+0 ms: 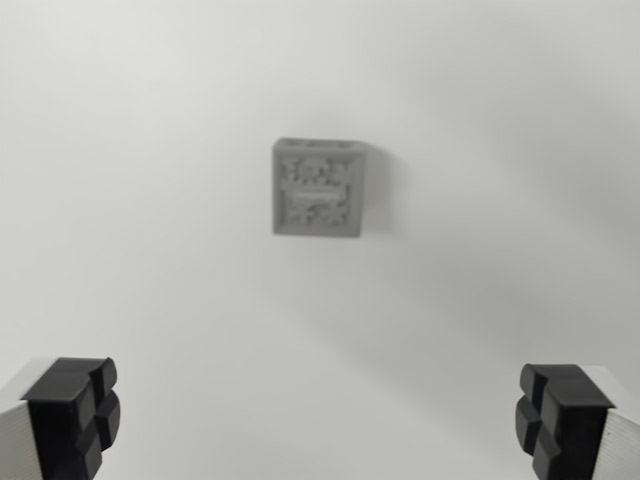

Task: Destack cube

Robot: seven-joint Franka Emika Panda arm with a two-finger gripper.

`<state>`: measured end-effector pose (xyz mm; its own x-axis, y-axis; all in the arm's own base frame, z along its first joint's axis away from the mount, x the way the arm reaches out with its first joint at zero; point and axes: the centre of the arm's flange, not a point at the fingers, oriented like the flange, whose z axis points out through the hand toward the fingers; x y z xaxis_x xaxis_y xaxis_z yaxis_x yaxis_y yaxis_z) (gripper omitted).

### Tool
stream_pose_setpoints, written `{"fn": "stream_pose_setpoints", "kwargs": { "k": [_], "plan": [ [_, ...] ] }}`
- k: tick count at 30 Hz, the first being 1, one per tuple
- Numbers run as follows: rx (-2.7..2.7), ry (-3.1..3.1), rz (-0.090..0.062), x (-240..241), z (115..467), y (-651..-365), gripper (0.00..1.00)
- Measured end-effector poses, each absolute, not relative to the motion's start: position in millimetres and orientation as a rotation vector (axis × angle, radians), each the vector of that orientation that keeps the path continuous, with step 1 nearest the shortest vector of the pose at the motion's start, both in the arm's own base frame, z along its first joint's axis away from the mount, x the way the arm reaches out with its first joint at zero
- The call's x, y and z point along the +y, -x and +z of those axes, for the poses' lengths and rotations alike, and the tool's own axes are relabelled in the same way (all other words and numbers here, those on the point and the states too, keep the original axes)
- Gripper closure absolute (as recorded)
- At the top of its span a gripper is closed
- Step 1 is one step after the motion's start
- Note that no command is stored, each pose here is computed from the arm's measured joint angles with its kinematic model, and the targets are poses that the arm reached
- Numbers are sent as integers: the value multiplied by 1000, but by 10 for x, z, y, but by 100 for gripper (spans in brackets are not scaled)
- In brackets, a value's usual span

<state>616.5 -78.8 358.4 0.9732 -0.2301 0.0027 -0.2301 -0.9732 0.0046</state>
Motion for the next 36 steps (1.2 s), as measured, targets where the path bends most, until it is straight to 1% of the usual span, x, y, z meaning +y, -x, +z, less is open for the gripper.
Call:
{"fn": "stream_pose_setpoints", "kwargs": {
  "k": [7, 10, 20, 36],
  "plan": [
    [-363, -3115, 2, -789, 3802, -6167, 0],
    [-363, -3115, 5, -790, 3899, -6168, 0],
    [-363, -3115, 4, -790, 4083, -6169, 0],
    [-363, -3115, 1, -791, 4124, -6170, 0]
  ]
}}
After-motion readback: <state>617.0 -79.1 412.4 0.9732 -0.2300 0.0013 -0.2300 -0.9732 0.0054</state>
